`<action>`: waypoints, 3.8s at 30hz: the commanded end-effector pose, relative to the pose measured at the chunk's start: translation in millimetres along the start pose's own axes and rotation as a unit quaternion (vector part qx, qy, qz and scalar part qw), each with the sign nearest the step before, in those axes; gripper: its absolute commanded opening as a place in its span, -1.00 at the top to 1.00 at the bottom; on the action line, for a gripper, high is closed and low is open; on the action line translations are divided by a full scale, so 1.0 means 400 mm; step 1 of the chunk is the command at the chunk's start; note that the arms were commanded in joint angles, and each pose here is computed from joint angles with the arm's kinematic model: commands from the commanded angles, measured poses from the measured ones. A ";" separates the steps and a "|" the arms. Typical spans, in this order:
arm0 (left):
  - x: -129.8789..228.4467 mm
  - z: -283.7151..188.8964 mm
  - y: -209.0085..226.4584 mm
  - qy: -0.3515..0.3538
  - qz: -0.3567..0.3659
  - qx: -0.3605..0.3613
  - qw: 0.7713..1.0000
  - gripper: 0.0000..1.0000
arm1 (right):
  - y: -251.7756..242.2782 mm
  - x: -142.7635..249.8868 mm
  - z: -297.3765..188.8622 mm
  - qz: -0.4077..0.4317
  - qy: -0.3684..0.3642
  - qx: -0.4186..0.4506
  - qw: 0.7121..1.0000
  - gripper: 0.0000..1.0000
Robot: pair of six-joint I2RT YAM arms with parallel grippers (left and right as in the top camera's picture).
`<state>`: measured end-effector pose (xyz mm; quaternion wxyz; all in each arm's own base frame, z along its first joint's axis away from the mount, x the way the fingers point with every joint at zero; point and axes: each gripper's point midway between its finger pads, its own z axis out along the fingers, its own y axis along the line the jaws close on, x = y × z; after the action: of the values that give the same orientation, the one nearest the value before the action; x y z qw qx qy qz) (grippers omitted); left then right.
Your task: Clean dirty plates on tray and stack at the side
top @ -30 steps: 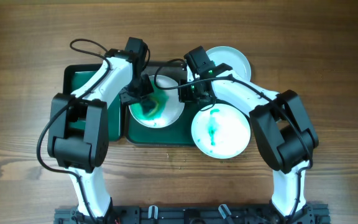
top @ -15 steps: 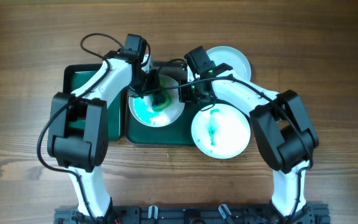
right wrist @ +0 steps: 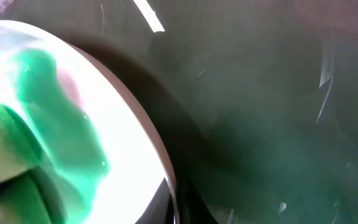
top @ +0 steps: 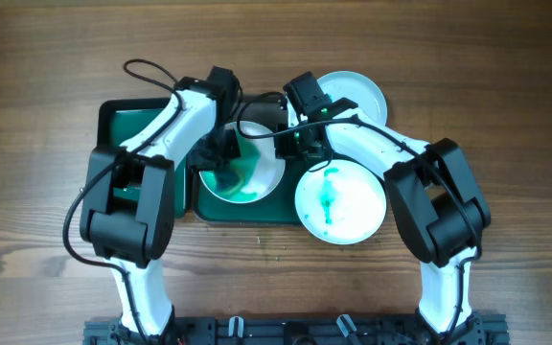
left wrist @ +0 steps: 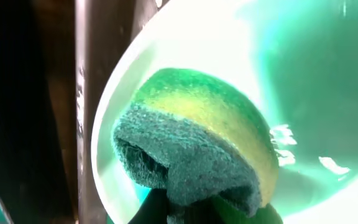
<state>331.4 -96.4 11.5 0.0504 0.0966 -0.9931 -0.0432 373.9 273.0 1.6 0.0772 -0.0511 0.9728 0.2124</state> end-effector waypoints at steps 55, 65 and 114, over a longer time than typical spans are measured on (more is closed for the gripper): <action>-0.164 -0.415 0.294 -0.148 -0.170 0.034 0.974 0.92 | 0.209 -0.081 -0.591 -0.227 -0.418 0.462 0.748 0.92; -0.164 -0.415 0.293 -0.148 -0.170 0.034 0.974 0.92 | 0.121 -0.060 -0.310 -0.076 -0.154 0.048 0.984 0.91; -0.165 -0.405 0.260 -0.134 -0.164 0.067 0.975 0.92 | -0.018 -0.053 -0.013 -0.182 0.008 0.011 0.983 0.90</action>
<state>391.3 12.7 174.7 -0.0969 0.2530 -0.9625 -0.0139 397.5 255.3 10.6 0.1196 -0.2555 0.9433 0.1749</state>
